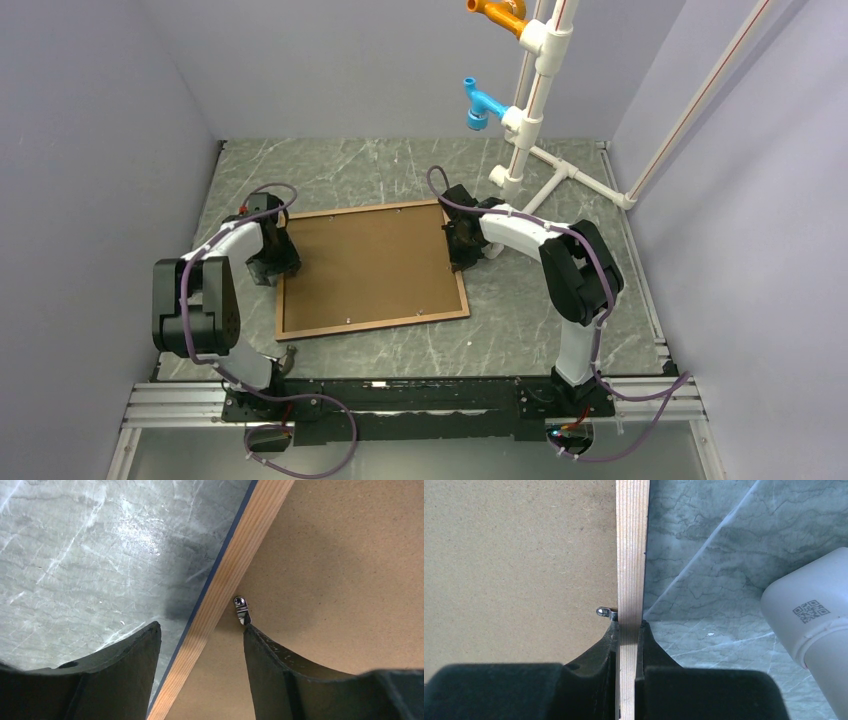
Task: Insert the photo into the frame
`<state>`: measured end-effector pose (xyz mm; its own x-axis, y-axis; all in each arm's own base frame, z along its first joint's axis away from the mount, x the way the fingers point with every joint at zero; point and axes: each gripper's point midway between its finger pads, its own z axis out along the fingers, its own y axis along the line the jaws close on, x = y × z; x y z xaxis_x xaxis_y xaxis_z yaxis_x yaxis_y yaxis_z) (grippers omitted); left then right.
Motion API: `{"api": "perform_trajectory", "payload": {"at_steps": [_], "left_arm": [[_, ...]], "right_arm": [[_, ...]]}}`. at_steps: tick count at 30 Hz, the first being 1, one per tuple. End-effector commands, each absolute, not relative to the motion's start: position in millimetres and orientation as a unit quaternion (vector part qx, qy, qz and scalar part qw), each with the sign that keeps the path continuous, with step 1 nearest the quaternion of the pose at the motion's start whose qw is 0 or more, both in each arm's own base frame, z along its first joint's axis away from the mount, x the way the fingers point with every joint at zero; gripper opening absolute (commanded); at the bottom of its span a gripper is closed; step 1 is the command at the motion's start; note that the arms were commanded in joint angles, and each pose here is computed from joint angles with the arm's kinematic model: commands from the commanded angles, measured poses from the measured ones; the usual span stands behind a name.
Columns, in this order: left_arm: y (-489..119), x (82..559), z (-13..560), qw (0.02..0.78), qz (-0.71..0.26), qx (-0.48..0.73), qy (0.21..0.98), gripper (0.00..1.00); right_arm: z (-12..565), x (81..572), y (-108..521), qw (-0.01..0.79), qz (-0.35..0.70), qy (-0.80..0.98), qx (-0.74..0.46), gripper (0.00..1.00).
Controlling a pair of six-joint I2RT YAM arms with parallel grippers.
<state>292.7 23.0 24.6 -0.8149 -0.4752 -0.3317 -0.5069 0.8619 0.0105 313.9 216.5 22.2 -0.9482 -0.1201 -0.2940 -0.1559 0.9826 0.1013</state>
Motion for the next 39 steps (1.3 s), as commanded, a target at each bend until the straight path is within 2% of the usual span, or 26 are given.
{"api": "perform_trajectory", "payload": {"at_steps": [1,10,25,28,33,37,39], "left_arm": [[19,284,6,0.122,0.051,-0.248,0.96,0.66],[8,299,3,0.127,0.018,-0.245,0.961,0.75],[2,310,8,0.16,-0.028,-0.254,0.953,0.8],[7,305,6,0.151,-0.016,-0.26,0.954,0.73],[20,295,3,0.137,0.016,-0.271,0.953,0.47],[26,290,-1,0.13,0.03,-0.273,0.953,0.39],[26,288,-5,0.122,0.03,-0.269,0.955,0.28]], "right_arm": [[19,330,220,0.167,0.064,0.982,-0.059,0.08],[15,328,220,0.162,0.064,0.983,-0.06,0.08],[9,324,221,0.154,0.069,0.984,-0.063,0.08],[8,324,221,0.152,0.069,0.984,-0.064,0.08],[6,322,220,0.15,0.07,0.984,-0.064,0.08],[5,321,222,0.147,0.075,0.984,-0.064,0.08],[5,321,222,0.147,0.075,0.984,-0.065,0.08]]}}
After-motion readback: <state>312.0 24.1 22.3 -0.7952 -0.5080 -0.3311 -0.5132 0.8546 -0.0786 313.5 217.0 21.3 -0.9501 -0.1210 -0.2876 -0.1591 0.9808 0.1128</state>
